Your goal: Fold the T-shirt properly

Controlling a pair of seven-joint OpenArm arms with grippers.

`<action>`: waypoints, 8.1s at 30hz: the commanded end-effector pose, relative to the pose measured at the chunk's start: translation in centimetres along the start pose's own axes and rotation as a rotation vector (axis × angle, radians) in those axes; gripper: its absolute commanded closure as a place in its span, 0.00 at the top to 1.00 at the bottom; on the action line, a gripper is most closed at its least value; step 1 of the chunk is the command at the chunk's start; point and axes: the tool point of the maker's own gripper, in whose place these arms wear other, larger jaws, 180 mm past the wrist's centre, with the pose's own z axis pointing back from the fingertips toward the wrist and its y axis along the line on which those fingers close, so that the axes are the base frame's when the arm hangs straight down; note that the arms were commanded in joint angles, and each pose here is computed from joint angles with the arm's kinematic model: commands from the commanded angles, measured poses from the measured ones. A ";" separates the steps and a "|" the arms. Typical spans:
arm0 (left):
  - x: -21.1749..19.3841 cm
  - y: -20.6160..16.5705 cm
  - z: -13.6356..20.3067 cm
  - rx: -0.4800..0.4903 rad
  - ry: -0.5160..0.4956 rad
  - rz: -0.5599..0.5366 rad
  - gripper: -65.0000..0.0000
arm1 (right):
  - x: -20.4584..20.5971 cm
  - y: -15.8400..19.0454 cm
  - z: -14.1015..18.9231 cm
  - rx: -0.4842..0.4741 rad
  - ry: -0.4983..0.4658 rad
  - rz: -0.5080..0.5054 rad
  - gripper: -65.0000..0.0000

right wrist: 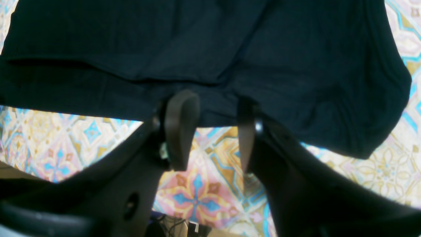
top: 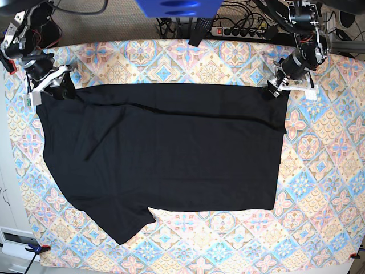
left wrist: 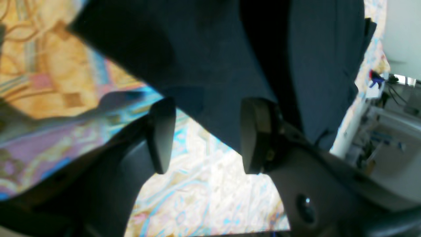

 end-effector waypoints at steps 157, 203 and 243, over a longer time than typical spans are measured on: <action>-4.8 7.3 5.6 0.170 0.120 -0.010 0.31 | -12.5 -16.5 10.3 -0.483 0.115 -0.393 0.35; 17.4 -6.4 -8.6 0.216 -0.188 -0.364 0.51 | 5.4 -11.3 1.9 -0.382 0.051 0.139 0.36; 9.2 -9.9 -9.1 0.051 -0.119 -0.629 0.00 | 10.7 -9.0 -5.3 -0.309 0.110 0.313 0.36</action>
